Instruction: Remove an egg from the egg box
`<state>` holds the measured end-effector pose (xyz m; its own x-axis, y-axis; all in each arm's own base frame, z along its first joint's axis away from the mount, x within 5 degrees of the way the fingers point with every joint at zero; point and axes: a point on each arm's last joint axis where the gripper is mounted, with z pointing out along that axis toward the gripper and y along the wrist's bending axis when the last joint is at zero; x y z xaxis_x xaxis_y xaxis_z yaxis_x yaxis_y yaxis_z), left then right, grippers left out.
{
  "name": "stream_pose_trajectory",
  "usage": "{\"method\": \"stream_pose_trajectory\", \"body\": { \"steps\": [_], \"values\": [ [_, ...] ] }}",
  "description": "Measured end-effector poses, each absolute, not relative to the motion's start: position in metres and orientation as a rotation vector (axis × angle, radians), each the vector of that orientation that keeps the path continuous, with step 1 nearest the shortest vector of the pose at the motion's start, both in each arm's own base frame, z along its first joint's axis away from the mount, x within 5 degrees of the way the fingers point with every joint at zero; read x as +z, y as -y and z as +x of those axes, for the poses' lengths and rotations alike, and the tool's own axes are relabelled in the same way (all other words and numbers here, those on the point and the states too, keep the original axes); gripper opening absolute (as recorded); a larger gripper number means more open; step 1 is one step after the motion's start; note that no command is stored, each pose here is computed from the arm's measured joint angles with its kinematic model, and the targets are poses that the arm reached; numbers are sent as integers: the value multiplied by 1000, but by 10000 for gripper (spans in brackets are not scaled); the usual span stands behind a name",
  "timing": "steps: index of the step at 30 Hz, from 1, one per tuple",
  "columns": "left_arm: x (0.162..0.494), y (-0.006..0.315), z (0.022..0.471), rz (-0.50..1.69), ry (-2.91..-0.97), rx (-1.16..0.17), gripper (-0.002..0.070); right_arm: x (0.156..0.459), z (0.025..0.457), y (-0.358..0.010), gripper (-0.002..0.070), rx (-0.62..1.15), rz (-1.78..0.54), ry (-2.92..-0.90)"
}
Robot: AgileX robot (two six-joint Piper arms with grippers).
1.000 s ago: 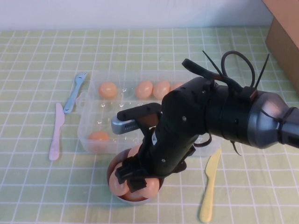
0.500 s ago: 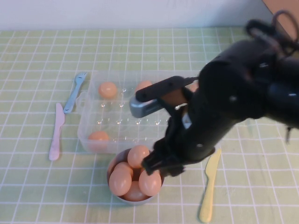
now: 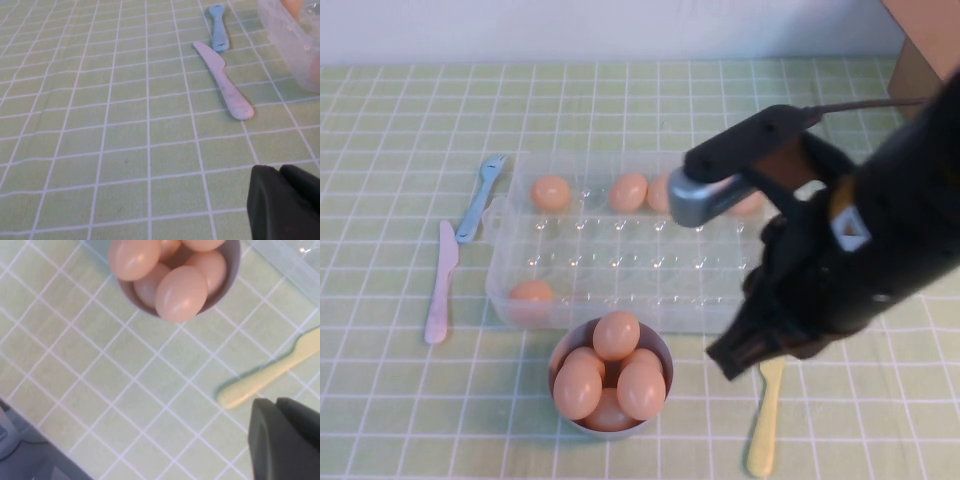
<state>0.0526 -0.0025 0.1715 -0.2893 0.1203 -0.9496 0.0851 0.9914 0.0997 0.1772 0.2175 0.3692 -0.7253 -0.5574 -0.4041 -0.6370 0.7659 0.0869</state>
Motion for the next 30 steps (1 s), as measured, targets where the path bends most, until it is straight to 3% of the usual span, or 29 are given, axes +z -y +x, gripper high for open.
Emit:
{"method": "stream_pose_trajectory", "body": {
  "steps": [15,22,30],
  "values": [
    [171,3,53,149,-1867,35,-1,376,129,-156,-15,321,-930,-2535],
    [171,3,53,149,-1867,35,-1,336,129,-139,-15,310,-862,-2480],
    [171,3,53,149,-1867,35,0,276,141,-74,-17,332,-361,-2262]
  ]
}}
